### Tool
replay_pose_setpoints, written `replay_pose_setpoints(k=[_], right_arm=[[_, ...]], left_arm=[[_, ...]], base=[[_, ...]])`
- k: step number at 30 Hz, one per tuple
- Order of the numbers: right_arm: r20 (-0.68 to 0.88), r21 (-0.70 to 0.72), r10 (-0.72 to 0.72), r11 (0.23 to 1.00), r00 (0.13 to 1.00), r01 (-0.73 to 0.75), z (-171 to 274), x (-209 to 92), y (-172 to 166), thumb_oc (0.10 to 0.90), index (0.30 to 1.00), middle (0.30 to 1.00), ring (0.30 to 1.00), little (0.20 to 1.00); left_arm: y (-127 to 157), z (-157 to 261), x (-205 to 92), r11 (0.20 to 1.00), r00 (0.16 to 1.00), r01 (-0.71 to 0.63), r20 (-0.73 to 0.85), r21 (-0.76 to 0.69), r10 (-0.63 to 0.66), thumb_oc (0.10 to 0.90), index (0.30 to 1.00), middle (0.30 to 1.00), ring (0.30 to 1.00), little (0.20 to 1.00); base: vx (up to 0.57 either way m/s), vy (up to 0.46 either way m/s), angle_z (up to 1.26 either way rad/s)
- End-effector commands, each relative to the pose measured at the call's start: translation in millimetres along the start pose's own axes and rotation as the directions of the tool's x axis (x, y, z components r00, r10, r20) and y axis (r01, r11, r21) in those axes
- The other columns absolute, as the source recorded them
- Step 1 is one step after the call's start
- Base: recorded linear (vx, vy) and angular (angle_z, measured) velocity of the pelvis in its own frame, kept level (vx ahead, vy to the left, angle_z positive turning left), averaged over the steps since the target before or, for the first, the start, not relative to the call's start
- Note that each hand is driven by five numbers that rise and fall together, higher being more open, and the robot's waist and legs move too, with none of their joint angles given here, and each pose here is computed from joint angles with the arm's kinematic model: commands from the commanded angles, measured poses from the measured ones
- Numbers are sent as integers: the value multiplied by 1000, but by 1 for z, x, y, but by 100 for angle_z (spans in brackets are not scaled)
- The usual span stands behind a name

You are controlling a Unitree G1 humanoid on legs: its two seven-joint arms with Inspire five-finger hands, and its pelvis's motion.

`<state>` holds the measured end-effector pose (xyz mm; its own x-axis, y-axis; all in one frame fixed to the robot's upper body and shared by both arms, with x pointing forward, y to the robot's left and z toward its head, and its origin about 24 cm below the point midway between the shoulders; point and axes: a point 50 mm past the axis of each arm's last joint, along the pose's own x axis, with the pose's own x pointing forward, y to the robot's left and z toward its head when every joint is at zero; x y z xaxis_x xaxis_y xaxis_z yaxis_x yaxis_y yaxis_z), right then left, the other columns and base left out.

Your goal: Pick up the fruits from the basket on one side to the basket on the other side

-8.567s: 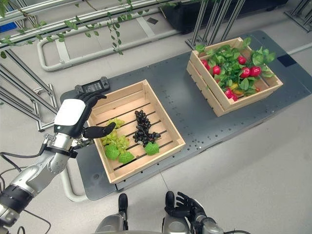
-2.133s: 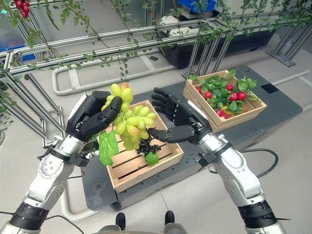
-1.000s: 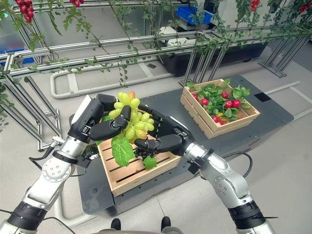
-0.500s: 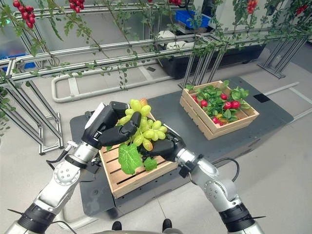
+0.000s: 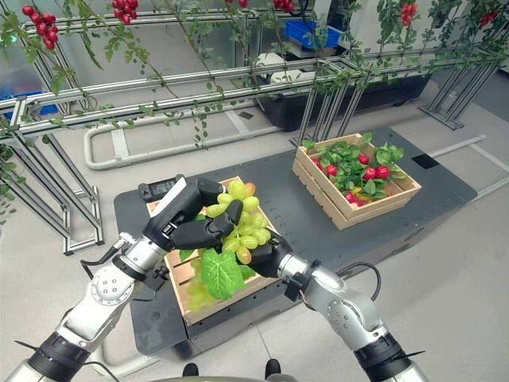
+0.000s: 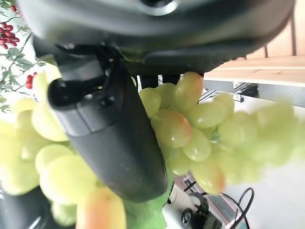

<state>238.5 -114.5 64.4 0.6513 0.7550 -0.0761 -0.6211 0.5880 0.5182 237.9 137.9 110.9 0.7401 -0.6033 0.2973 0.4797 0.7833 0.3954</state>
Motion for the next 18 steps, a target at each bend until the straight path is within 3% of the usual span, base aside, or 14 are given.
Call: replay_pose_setpoints(k=[1,4,5,6,18], right_arm=[[274,15,271,958,923,-286,43,18,41,400,300,300,300,300],[292,30,235,967,927,-254,42,16,37,400,300,300,300,300],[299,35,223,969,928,-244,42,15,36,400,300,300,300,300],[306,42,209,972,929,-232,42,14,35,400,300,300,300,300],[370,138,-44,990,928,-8,35,-9,2,400,300,300,300,300]], left_arm=[[-4,39,36,998,962,55,265,21,-59,463,394,394,394,394],[-1,36,34,1000,968,27,250,12,-30,569,554,554,554,554],[0,36,33,1000,968,14,249,16,-18,720,780,780,780,780],[2,35,32,1000,969,5,245,19,-9,800,900,900,900,900],[31,43,13,983,949,-168,280,72,142,800,900,900,900,900]], base=[[0,0,0],[0,0,0],[0,0,0],[0,0,0],[6,-27,-2]])
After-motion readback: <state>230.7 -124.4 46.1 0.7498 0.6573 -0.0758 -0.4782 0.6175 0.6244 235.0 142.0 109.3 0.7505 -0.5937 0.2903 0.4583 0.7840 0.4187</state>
